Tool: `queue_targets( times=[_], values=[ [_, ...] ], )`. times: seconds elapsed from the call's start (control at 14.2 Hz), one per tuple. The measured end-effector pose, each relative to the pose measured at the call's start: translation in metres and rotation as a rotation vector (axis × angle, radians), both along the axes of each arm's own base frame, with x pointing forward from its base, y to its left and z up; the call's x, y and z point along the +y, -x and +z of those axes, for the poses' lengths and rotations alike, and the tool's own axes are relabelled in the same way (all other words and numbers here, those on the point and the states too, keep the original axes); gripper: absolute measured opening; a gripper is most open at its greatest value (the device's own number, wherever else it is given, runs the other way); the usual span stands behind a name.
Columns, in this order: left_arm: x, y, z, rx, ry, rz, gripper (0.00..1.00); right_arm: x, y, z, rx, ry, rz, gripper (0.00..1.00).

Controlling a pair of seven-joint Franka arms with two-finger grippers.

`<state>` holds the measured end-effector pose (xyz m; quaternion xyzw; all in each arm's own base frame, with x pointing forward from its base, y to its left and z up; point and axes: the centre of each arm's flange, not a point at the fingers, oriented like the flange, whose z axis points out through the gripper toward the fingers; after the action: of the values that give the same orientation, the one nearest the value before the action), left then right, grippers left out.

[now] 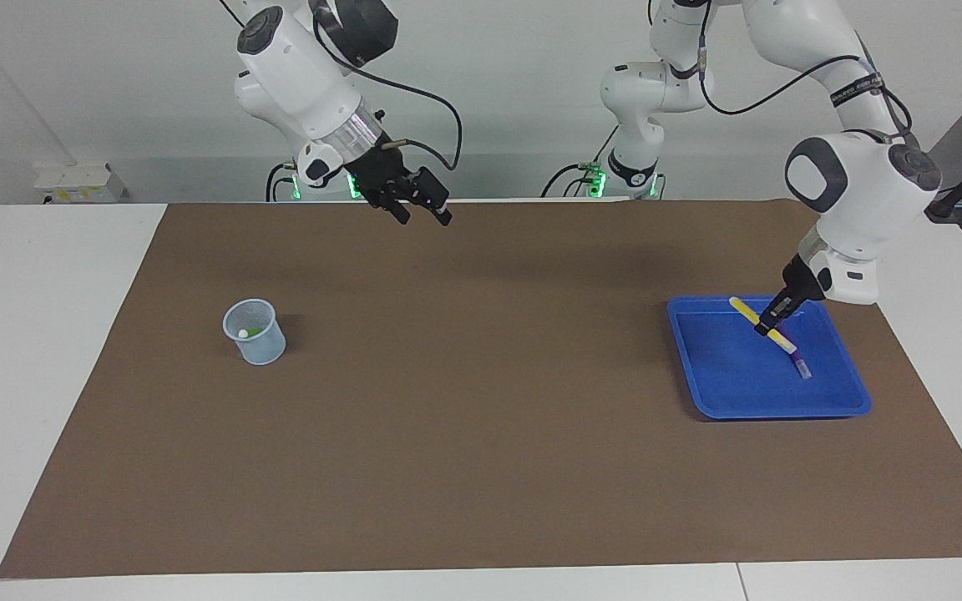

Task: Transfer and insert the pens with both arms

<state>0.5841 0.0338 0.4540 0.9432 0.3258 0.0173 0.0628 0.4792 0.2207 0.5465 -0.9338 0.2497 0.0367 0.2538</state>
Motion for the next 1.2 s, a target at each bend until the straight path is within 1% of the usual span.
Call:
queue_targets(
  times=[0.28, 0.49, 0.63, 0.78, 0.92, 1.2],
  values=[
    [-0.017, 0.017, 0.050, -0.026, 0.035, 0.178, 0.17, 0.000, 0.000, 0.000, 0.000, 0.000, 0.000, 1.00],
    [-0.039, 0.031, 0.080, -0.026, 0.064, 0.304, 0.17, 0.000, 0.000, 0.000, -0.002, 0.000, -0.001, 1.00],
    [-0.062, 0.039, 0.095, -0.022, 0.084, 0.394, 0.17, 0.006, 0.000, 0.002, -0.031, -0.006, -0.004, 1.00],
    [-0.092, 0.048, 0.108, -0.014, 0.100, 0.481, 0.17, 0.018, 0.003, 0.004, -0.052, -0.012, 0.010, 1.00],
    [-0.125, 0.059, 0.116, 0.000, 0.106, 0.543, 0.17, 0.033, 0.007, 0.007, -0.077, -0.044, 0.011, 1.00],
    [-0.175, 0.080, 0.126, 0.019, 0.092, 0.627, 0.17, 0.037, 0.005, 0.011, -0.090, -0.101, -0.022, 1.00]
  ],
)
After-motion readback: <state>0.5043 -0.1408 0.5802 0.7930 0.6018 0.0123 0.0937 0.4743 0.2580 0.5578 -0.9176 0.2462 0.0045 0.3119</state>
